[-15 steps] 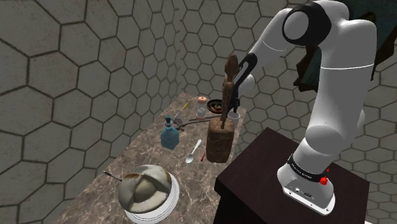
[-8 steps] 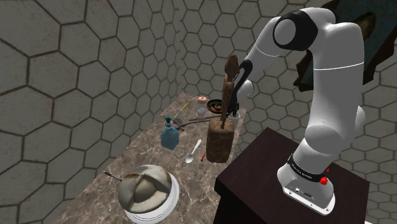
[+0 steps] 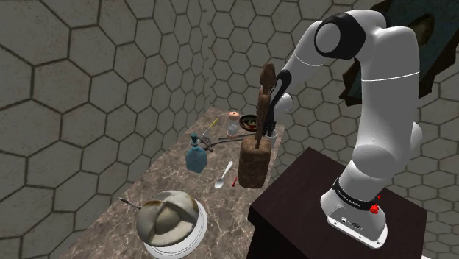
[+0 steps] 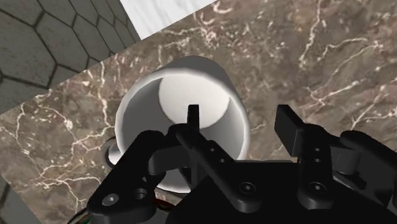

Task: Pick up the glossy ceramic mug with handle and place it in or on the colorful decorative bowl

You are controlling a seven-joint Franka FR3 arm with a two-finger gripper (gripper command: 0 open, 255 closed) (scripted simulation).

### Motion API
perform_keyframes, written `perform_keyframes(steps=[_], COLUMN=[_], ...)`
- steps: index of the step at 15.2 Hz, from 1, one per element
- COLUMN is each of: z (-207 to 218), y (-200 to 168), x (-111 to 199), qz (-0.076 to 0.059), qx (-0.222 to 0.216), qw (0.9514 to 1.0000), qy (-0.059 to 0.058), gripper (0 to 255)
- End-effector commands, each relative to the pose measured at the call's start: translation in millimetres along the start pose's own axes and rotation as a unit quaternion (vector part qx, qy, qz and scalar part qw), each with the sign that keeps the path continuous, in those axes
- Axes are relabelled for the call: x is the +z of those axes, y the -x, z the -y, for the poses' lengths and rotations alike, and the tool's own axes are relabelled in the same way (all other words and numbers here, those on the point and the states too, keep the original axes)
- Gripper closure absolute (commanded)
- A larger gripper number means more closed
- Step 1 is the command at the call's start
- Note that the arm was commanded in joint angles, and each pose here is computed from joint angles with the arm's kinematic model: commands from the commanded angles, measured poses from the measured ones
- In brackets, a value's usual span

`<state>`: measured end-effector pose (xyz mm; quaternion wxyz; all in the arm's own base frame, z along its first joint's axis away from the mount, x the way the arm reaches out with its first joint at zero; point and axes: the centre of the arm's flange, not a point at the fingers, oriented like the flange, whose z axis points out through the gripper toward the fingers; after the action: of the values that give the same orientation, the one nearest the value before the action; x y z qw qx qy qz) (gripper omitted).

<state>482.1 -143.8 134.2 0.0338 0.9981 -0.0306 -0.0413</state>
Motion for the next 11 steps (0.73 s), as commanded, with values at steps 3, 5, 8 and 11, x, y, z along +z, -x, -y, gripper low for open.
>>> perform_keyframes(steps=[3,5,8,11], z=[0.0,0.0,0.0,-0.7], y=[0.0,0.0,0.0,0.9], x=[0.0,0.0,0.0,-10.4], qz=[0.000,0.000,0.000,0.000], qx=[0.000,0.000,0.000,0.000], qw=[1.0000,1.0000,1.0000,1.0000], qy=[0.000,0.000,0.000,0.000], gripper=[255,255,255,255])
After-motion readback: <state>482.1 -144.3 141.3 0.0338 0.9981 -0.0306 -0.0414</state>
